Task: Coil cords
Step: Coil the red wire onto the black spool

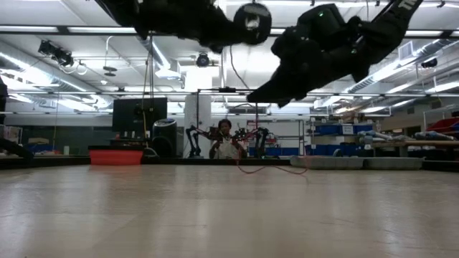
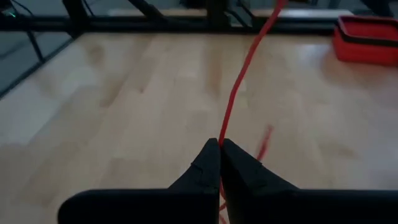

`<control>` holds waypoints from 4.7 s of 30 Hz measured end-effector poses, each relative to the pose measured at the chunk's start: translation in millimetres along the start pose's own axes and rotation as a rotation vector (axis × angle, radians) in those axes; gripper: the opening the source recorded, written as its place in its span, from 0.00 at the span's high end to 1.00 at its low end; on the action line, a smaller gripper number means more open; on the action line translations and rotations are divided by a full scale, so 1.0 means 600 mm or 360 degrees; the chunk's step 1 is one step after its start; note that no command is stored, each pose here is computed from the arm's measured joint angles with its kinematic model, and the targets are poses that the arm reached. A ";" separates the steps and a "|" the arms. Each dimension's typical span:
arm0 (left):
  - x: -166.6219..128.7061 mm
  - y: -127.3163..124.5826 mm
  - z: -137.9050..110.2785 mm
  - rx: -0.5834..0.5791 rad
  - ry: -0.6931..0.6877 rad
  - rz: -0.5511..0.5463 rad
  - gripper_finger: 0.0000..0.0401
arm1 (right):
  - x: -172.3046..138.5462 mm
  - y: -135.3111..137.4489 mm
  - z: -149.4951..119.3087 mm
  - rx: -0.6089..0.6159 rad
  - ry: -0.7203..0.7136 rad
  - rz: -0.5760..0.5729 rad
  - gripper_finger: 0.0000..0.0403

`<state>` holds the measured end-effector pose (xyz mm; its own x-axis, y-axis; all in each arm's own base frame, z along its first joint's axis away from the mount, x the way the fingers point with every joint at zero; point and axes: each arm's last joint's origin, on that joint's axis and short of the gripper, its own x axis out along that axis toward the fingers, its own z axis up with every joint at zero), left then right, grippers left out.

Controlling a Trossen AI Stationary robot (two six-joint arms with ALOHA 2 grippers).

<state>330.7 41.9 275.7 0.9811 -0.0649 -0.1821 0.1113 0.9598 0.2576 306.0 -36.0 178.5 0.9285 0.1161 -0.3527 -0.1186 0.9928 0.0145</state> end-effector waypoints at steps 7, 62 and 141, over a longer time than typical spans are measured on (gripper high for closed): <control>-0.003 -0.003 -0.026 -0.0216 0.0263 0.0009 0.99 | -0.053 0.011 0.016 -0.0087 0.0173 -0.0127 1.00; -0.070 -0.009 -0.022 -0.0437 0.0689 0.0192 0.99 | -0.126 -0.002 0.067 -0.0609 0.0030 -0.0280 1.00; 0.030 -0.033 -0.036 -0.0444 0.0132 -0.0321 0.99 | -0.107 -0.012 0.119 -0.0942 -0.0478 -0.0134 1.00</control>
<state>343.0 27.7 246.6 0.9263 -0.2494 -0.2825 0.2430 0.9683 -0.0582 272.5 -48.5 268.1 0.9905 0.1269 -0.0529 -0.1350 0.8259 -0.5475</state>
